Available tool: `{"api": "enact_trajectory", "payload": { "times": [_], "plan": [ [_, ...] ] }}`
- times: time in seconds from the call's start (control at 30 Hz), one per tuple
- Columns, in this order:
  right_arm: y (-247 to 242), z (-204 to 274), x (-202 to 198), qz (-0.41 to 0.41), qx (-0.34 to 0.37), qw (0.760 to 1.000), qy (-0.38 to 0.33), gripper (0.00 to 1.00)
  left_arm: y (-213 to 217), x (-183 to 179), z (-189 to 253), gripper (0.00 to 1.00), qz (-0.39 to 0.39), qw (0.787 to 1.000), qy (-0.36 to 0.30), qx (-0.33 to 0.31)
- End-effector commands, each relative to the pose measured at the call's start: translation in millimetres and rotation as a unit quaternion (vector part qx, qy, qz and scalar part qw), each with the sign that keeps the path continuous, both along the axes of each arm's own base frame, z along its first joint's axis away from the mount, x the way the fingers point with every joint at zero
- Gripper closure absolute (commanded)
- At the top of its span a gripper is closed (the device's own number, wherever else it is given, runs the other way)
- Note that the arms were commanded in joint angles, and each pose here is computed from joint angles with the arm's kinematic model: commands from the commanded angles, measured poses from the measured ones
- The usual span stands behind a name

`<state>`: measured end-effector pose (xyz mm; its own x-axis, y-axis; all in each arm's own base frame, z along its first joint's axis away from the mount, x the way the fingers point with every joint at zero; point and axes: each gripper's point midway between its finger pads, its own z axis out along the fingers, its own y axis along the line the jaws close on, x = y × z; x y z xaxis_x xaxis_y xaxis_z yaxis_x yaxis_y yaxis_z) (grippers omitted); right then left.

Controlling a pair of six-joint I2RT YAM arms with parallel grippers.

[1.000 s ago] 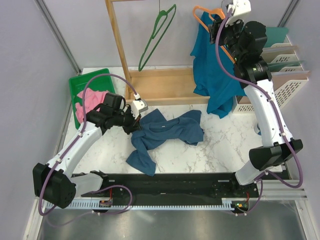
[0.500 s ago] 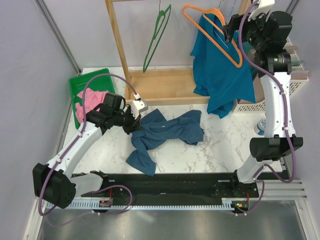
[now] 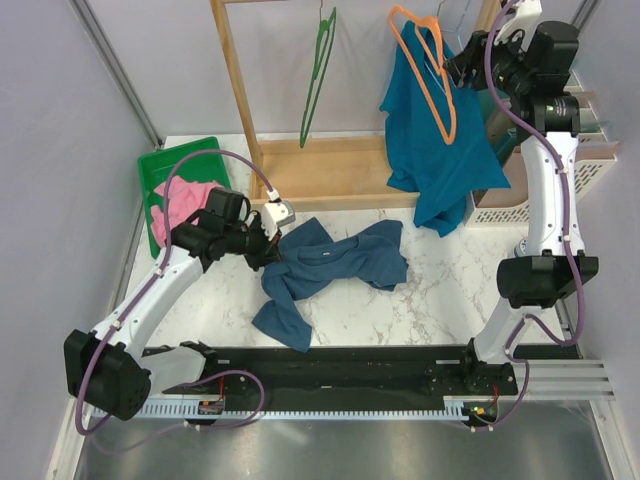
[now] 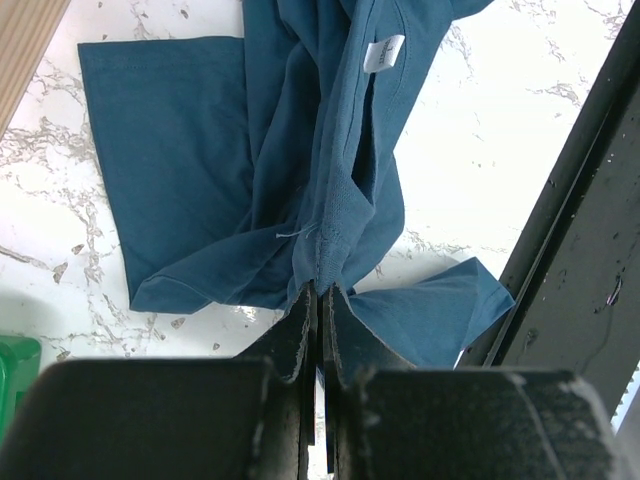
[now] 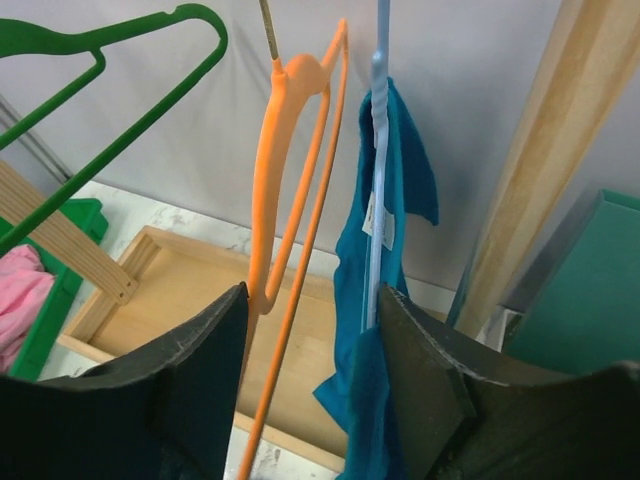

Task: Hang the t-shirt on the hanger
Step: Pick up the hanger from the clothesline.

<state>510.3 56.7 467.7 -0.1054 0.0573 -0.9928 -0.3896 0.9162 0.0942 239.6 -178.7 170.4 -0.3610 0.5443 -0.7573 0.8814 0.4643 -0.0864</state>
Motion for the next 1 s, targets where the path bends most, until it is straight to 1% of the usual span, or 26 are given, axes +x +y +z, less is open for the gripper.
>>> {"api": "enact_trajectory", "payload": {
  "times": [0.0,0.1,0.27,0.4,0.53,0.67,0.8,0.97],
  "plan": [
    [12,23,-10,0.031,0.018,0.999,-0.021,0.4,-4,-1,9,0.98,0.002,1.0,-0.008,-0.019],
    [14,42,-23,0.032,0.021,0.998,-0.041,0.39,-3,-3,8,0.98,0.004,1.0,-0.006,-0.02],
    [1,71,-40,-0.007,0.002,0.997,-0.083,0.3,-3,-4,7,0.98,0.004,1.0,-0.005,-0.019],
    [5,79,-52,0.002,0.009,0.996,-0.089,0.3,-4,-3,6,0.98,0.002,1.0,-0.004,-0.018],
    [10,72,-51,0.011,0.028,0.997,-0.069,0.3,-4,-3,6,0.98,0.001,1.0,-0.002,-0.021],
    [15,59,-42,0.014,0.039,0.998,-0.046,0.35,-4,-3,7,0.98,0.004,1.0,-0.003,-0.02],
    [16,40,-29,0.006,0.031,0.999,-0.021,0.37,-4,-3,7,0.98,0.005,1.0,-0.003,-0.02],
    [16,26,-19,0.0,0.022,1.0,-0.007,0.39,-4,-3,7,0.98,0.005,1.0,-0.003,-0.02]
  ]
}}
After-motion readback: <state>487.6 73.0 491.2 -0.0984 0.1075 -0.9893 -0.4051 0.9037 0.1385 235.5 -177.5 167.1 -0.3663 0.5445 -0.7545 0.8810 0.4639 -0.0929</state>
